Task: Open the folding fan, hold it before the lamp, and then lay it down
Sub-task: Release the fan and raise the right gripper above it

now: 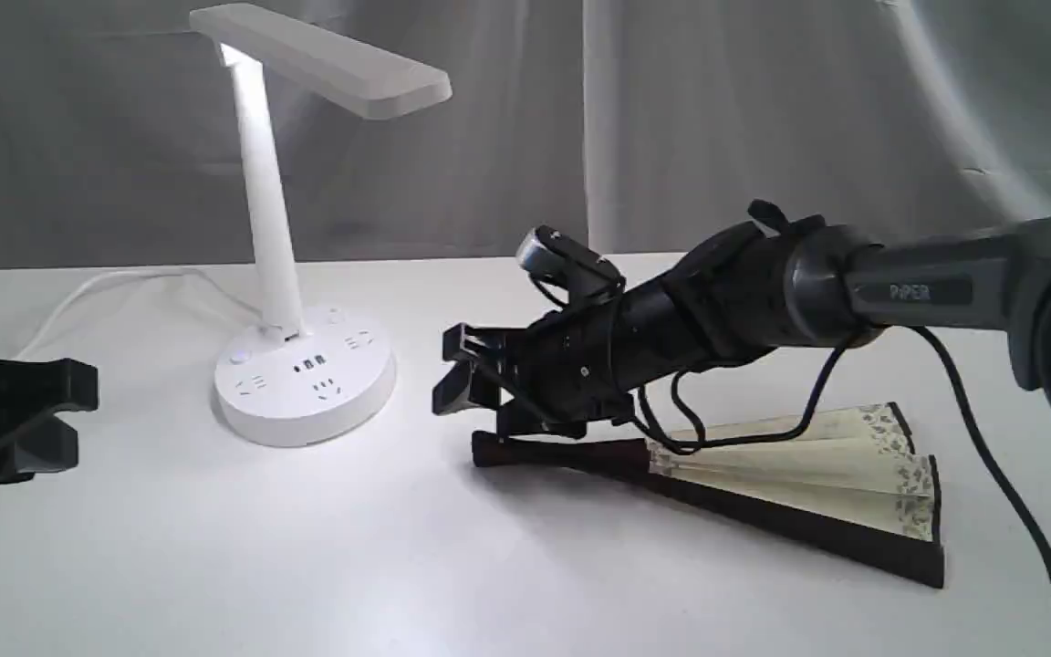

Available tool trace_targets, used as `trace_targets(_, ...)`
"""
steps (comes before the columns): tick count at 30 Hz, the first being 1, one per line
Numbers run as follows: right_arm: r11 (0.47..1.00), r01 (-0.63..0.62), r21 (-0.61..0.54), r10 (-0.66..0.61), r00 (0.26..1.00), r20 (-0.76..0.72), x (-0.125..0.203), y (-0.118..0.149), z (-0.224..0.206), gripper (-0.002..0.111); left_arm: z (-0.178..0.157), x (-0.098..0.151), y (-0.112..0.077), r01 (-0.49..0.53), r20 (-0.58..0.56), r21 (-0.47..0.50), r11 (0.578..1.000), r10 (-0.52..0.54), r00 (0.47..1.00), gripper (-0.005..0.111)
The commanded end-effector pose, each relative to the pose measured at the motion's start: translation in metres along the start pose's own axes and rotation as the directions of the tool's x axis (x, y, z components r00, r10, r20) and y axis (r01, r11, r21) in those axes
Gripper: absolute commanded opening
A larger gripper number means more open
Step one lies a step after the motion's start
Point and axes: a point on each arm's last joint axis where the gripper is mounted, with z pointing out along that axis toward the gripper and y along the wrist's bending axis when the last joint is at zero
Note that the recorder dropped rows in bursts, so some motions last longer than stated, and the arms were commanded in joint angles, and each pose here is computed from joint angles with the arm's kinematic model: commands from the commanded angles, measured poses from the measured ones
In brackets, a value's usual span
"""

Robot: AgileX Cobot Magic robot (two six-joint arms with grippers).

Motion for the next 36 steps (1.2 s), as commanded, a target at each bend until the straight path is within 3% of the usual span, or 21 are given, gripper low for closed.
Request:
trace_targets(1,0.999,0.022,-0.036,-0.025,0.995,-0.097,0.01,0.004,0.0,0.059,-0.001,-0.002,0.0,0.007,0.009,0.004,1.0,-0.007,1.0,0.025)
trace_targets(12,0.993,0.058,-0.105,-0.091,0.931,-0.354,0.034,0.009,-0.005,0.057,-0.001,-0.002,0.0,0.007,0.009,0.004,1.0,-0.007,1.0,0.025)
trace_targets(19,0.983,0.151,-0.108,-0.185,0.853,-0.489,0.054,0.018,-0.001,0.057,-0.001,-0.002,0.0,0.007,0.009,0.004,1.0,-0.007,1.0,0.025)
trace_targets(25,0.975,0.208,-0.078,-0.221,0.879,-0.422,0.044,0.025,-0.006,0.057,-0.001,-0.002,0.0,0.007,0.009,0.004,1.0,-0.007,1.0,0.025)
trace_targets(29,0.969,0.237,-0.067,-0.245,0.909,-0.338,0.029,0.044,-0.028,0.057,-0.001,-0.002,0.0,0.007,0.009,0.004,1.0,-0.007,1.0,0.025)
trace_targets(36,0.996,0.066,0.057,-0.042,0.936,-0.349,0.024,0.054,-0.051,0.057,-0.001,-0.002,0.0,0.007,0.012,0.003,1.0,-0.007,1.0,0.025)
